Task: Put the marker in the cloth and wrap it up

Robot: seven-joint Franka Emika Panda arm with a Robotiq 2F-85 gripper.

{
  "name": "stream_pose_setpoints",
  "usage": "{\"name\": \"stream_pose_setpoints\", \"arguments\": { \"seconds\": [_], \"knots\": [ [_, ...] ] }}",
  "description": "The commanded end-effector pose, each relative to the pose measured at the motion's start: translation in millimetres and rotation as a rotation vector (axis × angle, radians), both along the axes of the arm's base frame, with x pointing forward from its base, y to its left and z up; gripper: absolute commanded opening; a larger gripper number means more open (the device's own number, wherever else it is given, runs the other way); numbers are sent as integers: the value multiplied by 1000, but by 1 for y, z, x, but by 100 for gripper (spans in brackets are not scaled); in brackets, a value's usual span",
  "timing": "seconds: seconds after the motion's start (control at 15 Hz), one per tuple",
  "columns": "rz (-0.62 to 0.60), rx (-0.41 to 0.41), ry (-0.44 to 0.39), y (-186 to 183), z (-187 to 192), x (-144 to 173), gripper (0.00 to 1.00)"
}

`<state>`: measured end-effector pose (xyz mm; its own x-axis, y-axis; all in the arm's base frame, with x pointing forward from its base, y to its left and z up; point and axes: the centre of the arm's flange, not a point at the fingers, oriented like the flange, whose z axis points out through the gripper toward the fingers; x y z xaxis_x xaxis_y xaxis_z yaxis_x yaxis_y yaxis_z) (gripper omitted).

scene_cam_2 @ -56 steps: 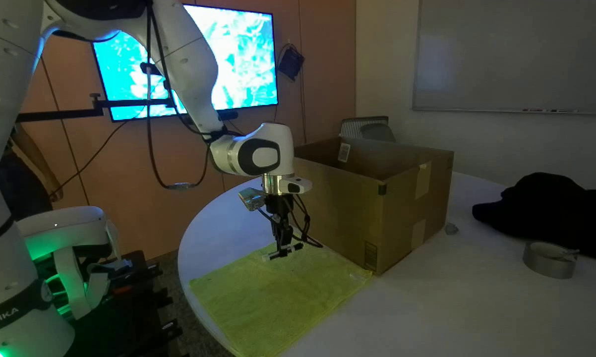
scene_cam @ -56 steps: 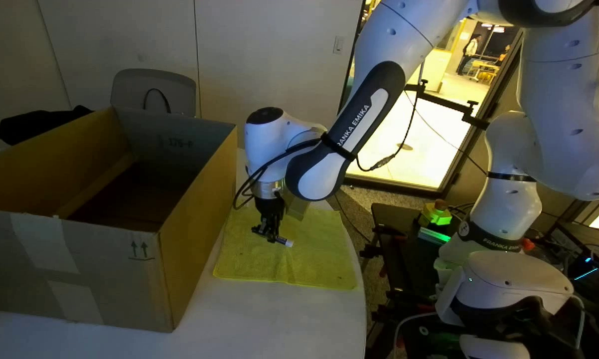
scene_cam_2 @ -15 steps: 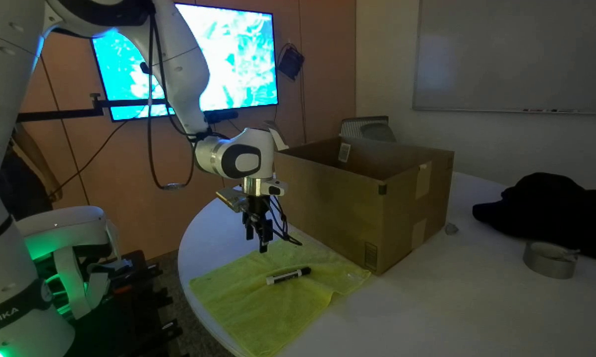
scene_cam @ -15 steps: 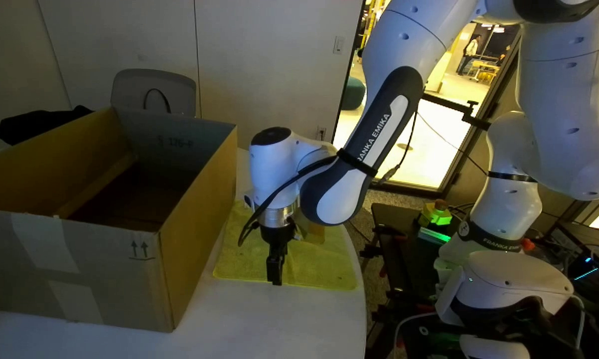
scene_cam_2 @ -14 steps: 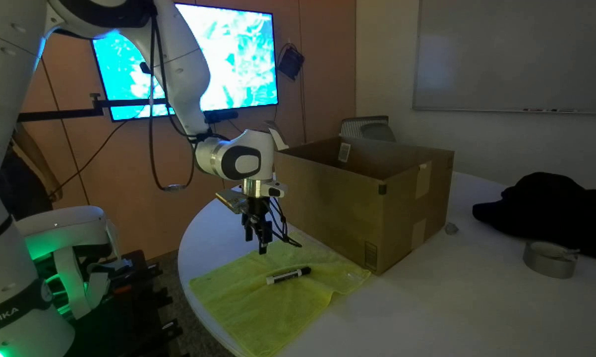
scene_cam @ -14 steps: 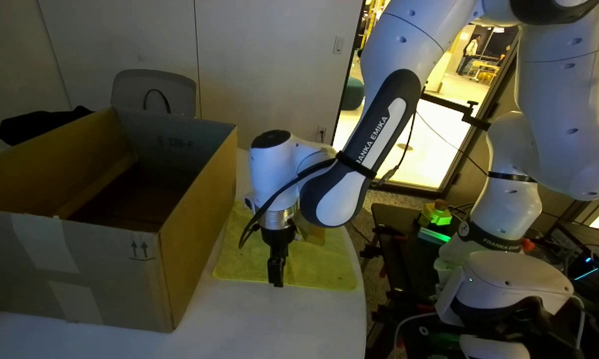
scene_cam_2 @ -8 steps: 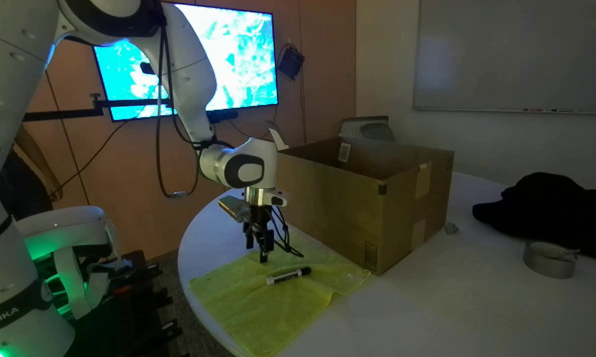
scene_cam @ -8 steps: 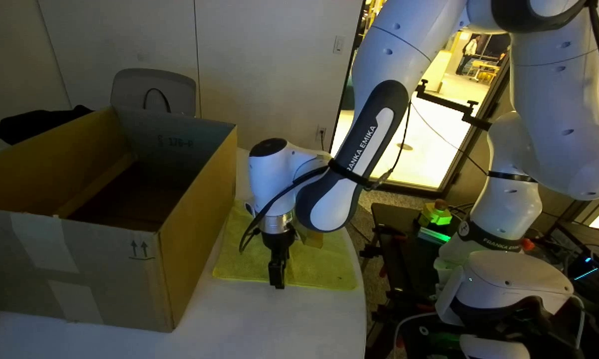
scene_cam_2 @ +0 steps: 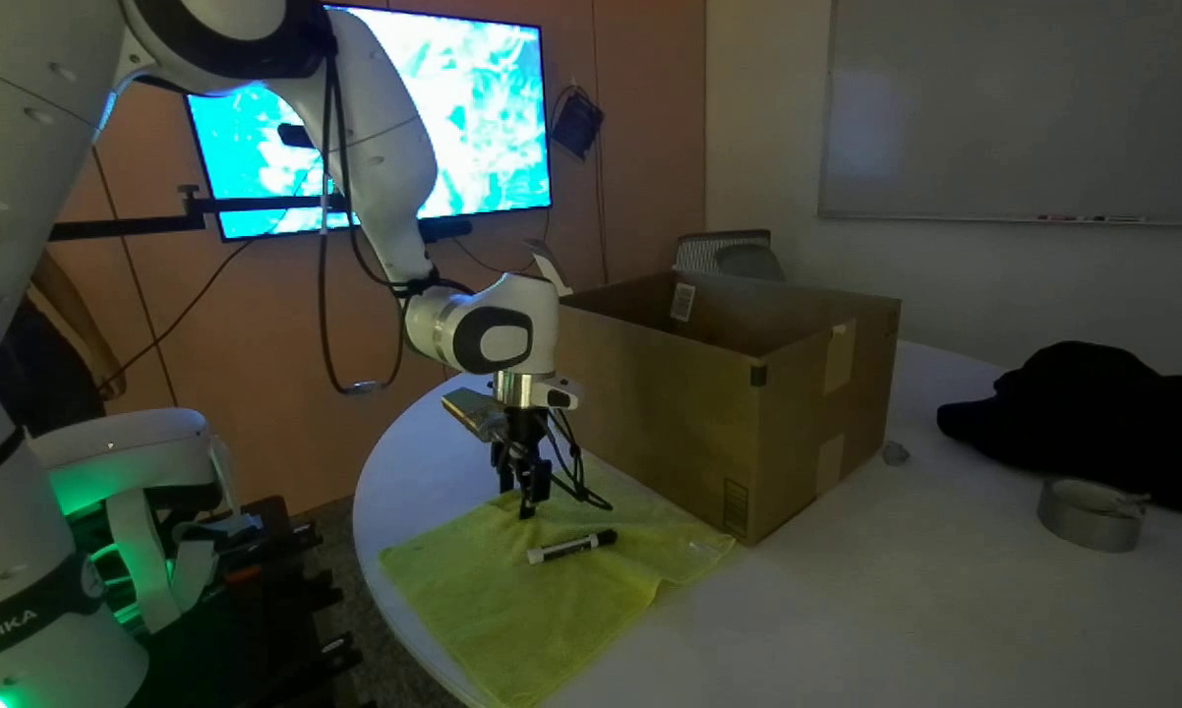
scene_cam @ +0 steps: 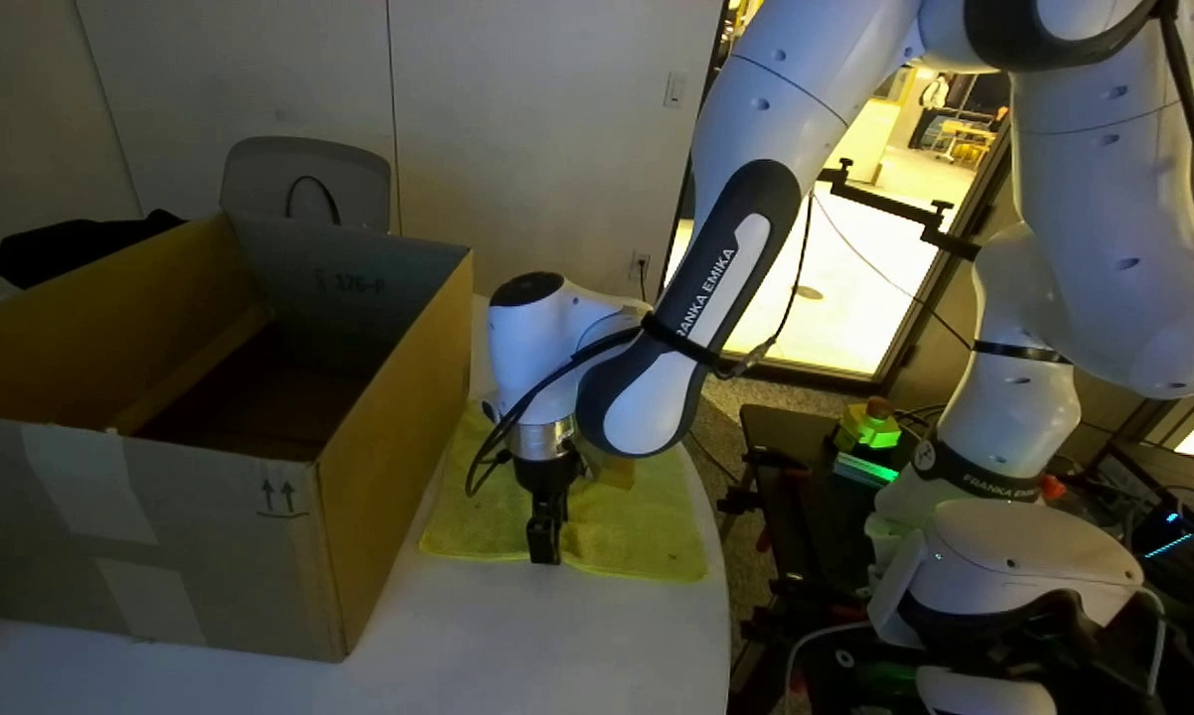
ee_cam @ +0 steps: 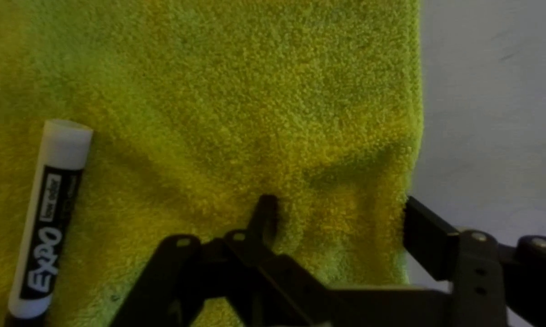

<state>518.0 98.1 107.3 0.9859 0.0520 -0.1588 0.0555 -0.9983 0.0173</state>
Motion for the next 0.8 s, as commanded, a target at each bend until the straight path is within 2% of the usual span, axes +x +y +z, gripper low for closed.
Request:
{"name": "stream_pose_setpoints", "arguments": {
  "seconds": [0.0, 0.27, 0.33, 0.4, 0.53, 0.73],
  "knots": [
    [5, 33, 3, -4, -2, 7, 38],
    [-1, 41, -5, -9, 6, 8, 8],
    [-4, 38, -10, -11, 8, 7, 4],
    [-5, 36, -12, -13, 11, 7, 2],
    [-17, 21, -20, -17, 17, 5, 5],
    [-48, 8, -41, -29, 30, 2, 5]
  ]
}}
